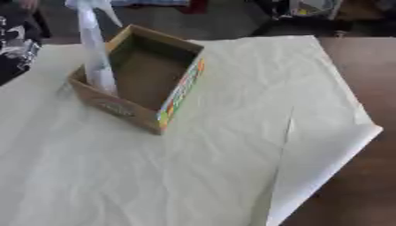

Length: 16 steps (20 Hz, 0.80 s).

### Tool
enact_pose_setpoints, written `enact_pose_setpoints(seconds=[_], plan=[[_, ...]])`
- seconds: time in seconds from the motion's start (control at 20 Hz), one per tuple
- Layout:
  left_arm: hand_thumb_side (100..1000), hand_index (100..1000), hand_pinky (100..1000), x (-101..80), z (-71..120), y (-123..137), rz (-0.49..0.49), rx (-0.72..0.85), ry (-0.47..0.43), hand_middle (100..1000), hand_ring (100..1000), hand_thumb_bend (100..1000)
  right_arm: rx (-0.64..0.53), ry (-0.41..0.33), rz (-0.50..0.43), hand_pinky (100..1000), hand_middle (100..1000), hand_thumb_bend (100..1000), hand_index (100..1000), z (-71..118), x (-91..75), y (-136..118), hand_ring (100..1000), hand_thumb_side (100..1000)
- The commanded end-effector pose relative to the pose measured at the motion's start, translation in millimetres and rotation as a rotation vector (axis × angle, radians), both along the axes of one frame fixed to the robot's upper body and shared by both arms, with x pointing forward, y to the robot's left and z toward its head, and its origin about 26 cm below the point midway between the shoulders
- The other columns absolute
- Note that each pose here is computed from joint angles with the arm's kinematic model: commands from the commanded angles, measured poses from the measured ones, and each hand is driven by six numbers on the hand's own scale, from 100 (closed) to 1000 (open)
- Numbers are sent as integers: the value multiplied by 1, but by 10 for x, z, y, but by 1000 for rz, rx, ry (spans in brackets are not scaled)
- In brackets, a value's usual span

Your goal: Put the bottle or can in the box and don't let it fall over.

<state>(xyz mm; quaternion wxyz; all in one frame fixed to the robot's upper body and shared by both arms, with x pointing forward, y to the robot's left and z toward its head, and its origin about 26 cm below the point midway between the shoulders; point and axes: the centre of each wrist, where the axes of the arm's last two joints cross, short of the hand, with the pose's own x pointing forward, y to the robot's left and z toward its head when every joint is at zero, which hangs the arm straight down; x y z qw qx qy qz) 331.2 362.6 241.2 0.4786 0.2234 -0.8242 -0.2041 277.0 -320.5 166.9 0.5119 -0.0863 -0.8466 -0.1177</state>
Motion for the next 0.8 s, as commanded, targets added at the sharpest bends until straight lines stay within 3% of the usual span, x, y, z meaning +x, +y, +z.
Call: enact_pose_setpoints(seconds=[0.05,0.8], plan=[[578,876,1000,-138,145,-11,-26,-59,-79,1000,1000,100,-30,-32,-10,964,962,100,753,93,-25,-42,1000,537],[597,856,1000,-356,-48,-28,-41,-225,-156,1000,1000,100,-29,-31,-19,964,962,100,753,84,-34,-57,1000,533]])
